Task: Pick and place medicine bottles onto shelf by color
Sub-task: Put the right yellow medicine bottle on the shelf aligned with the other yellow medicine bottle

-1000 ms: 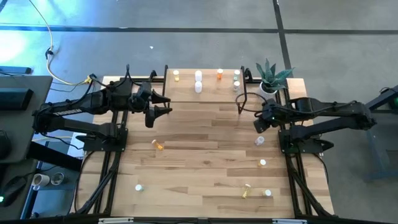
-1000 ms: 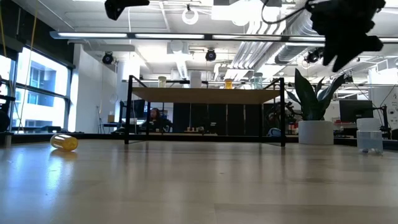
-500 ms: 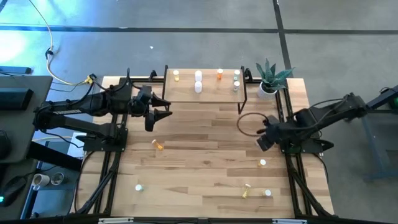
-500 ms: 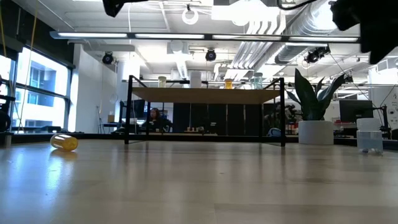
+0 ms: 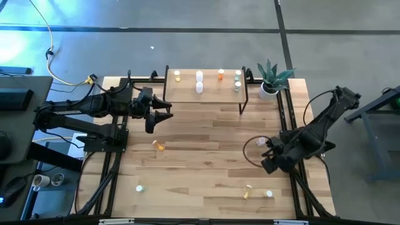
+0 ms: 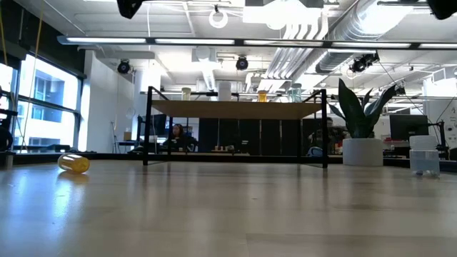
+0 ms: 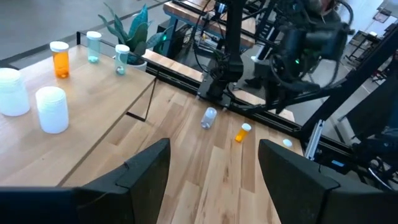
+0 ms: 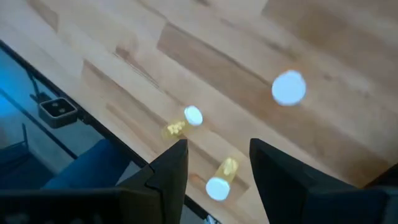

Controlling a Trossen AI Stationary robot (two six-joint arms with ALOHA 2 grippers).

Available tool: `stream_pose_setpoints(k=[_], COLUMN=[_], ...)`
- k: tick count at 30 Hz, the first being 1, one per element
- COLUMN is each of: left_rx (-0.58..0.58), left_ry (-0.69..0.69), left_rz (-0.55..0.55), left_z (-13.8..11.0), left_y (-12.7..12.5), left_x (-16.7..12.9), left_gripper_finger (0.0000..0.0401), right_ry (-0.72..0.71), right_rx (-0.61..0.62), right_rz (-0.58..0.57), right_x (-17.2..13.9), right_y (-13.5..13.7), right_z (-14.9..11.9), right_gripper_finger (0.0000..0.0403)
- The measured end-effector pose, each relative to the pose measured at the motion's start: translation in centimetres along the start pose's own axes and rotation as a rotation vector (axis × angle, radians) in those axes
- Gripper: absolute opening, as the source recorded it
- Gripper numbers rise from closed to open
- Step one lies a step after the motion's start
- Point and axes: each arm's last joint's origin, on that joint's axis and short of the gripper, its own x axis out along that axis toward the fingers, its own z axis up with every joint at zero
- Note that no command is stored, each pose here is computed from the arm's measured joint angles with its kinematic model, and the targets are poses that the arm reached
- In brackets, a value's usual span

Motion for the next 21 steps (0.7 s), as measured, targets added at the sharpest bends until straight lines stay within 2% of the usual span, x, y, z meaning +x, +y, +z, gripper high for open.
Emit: stream_pose_setpoints(k=[7, 15, 21], left_rx=[0.000, 0.000, 0.001], left_ry=[0.000, 0.012, 0.025], left_rz=[0.000, -0.012, -0.023], left_z=[0.0, -0.1, -0.2], left_y=[0.0, 0.0, 0.0], left_x=[0.0, 0.0, 0.0], left_gripper_finger=[0.0234, 0.0234, 0.0234], right_ry=[0.032, 0.034, 0.001], right_rx=[0.060, 0.126, 0.151], right_rz=[-0.001, 0.005, -0.097], right_x=[1.9, 2.0, 2.1], right_y=[1.5, 5.0, 6.8], right_z=[-2.4, -4.1, -4.9], right_gripper_finger=[0.0163, 0.0163, 0.0163])
